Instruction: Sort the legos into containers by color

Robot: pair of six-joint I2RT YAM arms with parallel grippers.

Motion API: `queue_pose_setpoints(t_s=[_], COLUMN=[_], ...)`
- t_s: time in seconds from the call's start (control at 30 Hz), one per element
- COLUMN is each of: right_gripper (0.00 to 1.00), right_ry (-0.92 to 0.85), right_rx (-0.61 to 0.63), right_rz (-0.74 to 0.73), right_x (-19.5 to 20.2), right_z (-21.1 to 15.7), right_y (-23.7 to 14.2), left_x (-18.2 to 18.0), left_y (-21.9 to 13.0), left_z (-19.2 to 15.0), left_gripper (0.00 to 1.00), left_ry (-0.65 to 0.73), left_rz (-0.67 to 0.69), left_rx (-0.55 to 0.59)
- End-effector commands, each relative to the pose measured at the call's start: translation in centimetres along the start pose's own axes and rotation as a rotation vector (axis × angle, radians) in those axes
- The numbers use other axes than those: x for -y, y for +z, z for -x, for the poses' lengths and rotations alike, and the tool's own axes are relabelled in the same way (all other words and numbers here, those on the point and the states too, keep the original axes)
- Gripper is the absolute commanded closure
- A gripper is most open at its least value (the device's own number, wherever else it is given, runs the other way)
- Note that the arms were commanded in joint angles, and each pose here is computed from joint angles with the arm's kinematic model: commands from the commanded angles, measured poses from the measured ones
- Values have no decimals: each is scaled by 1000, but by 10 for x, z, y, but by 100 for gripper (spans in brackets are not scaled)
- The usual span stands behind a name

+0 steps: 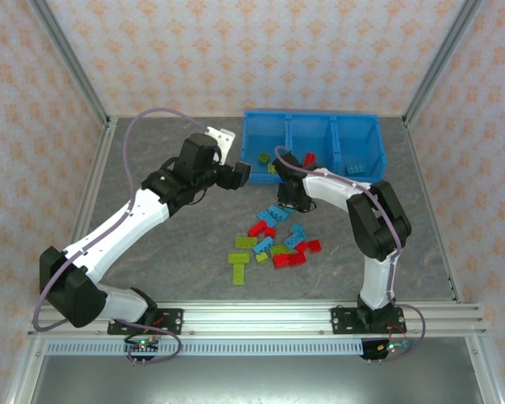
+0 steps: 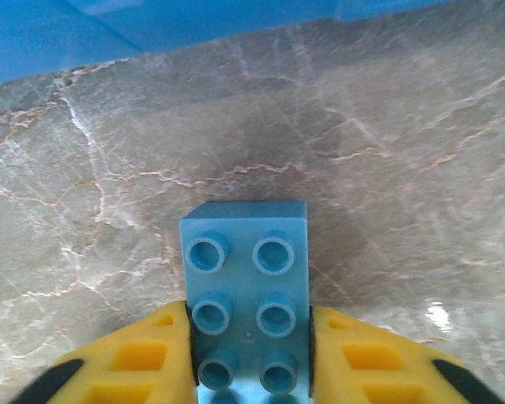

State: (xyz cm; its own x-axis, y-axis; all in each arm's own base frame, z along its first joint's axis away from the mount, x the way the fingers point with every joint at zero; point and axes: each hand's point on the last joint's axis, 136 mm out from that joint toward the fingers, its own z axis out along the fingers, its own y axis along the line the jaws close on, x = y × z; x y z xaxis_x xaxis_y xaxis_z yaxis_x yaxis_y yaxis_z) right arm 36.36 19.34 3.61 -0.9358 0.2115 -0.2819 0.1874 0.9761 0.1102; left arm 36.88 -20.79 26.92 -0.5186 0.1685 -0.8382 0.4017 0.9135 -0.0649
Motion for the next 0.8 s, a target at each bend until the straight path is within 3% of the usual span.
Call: queue_pose_setpoints(t_s=[0.0,0.17,0.33,0.4,0.53,0.77], right_gripper=[74,74,73,72,72,72], right_ry=[6,24,79,102,166,239], right_rx=[98,292,571,622,626,505], right_rz=[-49,-70,-174,-202,-210,-194], right_x=[19,40,77,92,118,145], right_z=[9,32,80,100,136,179], right_y=[-40,-102,-178,-192,-194,-138], left_x=[6,8,12,13,15,14], left_y=[-4,-5,-4,-4,-6,-13], left_z=[15,17,21,21,20,17], left_gripper=[14,14,14,14,14,14], left_ry=[-9,-9,-6,0,10,26], left_rz=[-28,-40,-52,-53,-53,-42], left_rx=[51,66,76,77,74,73])
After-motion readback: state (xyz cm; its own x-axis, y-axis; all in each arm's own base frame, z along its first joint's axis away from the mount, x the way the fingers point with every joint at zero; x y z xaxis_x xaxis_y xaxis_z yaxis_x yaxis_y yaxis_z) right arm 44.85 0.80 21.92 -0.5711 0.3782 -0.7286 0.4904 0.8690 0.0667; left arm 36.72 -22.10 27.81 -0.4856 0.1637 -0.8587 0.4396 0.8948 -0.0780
